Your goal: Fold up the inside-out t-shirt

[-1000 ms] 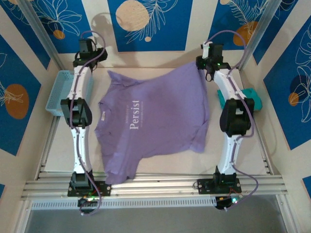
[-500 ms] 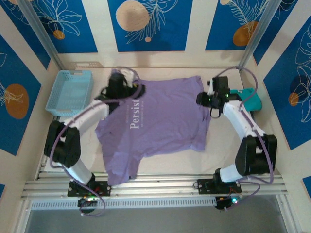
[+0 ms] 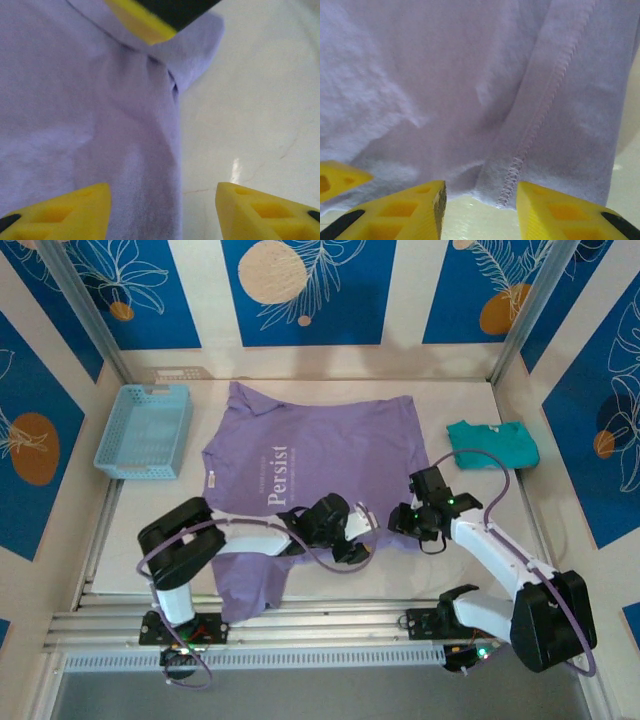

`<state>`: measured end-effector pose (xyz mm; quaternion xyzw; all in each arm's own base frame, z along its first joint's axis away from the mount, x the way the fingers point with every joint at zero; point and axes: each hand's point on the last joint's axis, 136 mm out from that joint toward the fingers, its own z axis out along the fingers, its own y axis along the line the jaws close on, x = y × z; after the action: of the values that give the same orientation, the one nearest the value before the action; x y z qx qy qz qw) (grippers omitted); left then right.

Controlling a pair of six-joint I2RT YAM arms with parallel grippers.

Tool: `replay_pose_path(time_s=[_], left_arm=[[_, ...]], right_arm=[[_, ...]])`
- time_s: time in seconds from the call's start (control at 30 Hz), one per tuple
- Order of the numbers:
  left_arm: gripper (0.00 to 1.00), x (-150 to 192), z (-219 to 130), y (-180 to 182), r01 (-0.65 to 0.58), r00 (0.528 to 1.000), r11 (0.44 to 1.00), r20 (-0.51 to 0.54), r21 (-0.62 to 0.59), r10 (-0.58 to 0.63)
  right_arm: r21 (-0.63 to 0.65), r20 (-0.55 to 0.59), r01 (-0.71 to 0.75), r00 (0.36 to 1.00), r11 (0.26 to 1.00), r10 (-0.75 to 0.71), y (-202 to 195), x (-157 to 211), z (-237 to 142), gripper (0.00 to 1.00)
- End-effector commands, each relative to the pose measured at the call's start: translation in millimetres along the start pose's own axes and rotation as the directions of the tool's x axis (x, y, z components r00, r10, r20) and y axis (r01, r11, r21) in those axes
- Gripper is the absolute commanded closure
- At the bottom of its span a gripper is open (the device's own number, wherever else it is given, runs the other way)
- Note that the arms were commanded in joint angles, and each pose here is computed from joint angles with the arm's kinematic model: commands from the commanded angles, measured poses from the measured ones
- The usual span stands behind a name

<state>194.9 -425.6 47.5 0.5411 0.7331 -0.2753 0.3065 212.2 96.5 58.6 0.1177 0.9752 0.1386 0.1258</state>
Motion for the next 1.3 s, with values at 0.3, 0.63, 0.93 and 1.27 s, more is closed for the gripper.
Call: replay_pose_path(time_s=[0.3,0.63,0.93,1.27], left_arm=[[0.64,4,25,0,-0.045,0.999,0.998,0.0,-0.035,0.046],[0.87,5,14,-2,0.0,1.0,0.999,0.027,-0.037,0.001],[1.0,-11,-11,9,0.149,0.982,0.989,0.115,0.025,-0.151],[1.0,-9,-43,62,0.446,0.852,0.886,0.242,0.129,-0.464]], right_arm=[[-0.004,-0.039,-0.058,0.998,0.998,0.058,-3,14,29,0.62],[0.024,0.028,-0.001,1.0,1.0,0.0,-2,-1,9,0.93],[-0.091,0.118,0.138,0.985,0.986,-0.127,30,-28,-48,1.0],[-0.165,0.112,0.405,0.914,0.899,-0.391,84,-79,-52,1.0]])
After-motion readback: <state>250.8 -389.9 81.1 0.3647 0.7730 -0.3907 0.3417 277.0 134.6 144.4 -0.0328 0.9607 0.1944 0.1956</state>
